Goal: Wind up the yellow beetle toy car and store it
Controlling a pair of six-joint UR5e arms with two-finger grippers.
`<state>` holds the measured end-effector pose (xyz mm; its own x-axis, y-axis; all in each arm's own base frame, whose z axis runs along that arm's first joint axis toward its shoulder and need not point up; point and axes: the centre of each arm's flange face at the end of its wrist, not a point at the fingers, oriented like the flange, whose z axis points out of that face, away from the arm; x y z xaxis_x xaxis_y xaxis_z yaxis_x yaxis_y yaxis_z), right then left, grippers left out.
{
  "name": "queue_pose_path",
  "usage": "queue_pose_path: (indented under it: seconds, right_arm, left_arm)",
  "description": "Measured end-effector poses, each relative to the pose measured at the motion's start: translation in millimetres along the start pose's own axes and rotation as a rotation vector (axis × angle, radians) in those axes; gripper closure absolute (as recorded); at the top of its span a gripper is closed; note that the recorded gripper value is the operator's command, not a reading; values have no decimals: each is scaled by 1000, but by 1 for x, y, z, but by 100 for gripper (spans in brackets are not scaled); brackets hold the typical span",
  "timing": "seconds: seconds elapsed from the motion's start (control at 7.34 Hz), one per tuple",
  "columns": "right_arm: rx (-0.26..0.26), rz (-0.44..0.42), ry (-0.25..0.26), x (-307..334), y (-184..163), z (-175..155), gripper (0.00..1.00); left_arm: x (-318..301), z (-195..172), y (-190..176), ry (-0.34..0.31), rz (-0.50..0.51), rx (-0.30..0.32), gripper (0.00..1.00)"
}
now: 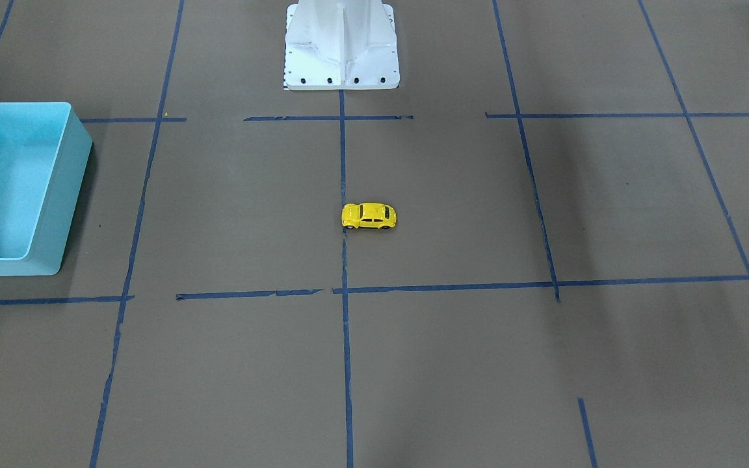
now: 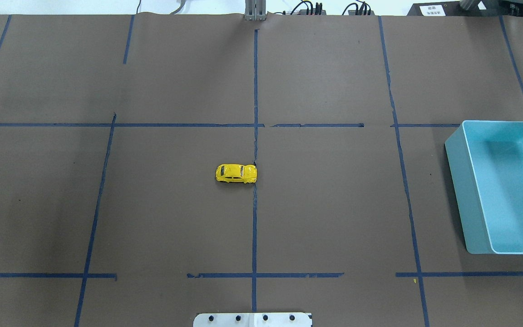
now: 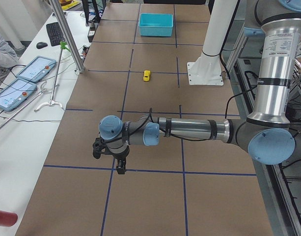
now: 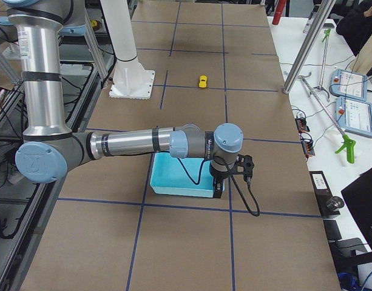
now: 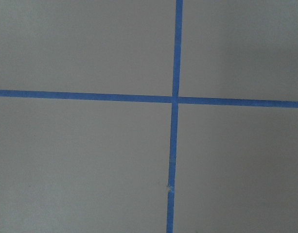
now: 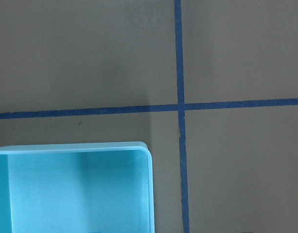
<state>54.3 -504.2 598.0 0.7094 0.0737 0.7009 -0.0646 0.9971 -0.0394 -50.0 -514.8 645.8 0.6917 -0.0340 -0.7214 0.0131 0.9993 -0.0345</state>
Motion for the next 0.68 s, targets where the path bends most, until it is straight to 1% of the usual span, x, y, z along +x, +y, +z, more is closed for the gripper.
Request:
queue_pose_path:
  seconds: [0.27, 0.41, 0.68]
  right_arm:
    - [2, 13, 51, 12, 12, 0, 0]
    - [1, 19, 66, 17, 18, 2, 0]
    - [-1, 24, 73, 21, 23, 4, 0]
  left_arm:
    - [0, 0, 0, -1, -2, -1, 0]
    - [-1, 1, 0, -1, -4, -4, 0]
    - [7, -6, -5, 0, 7, 11, 0]
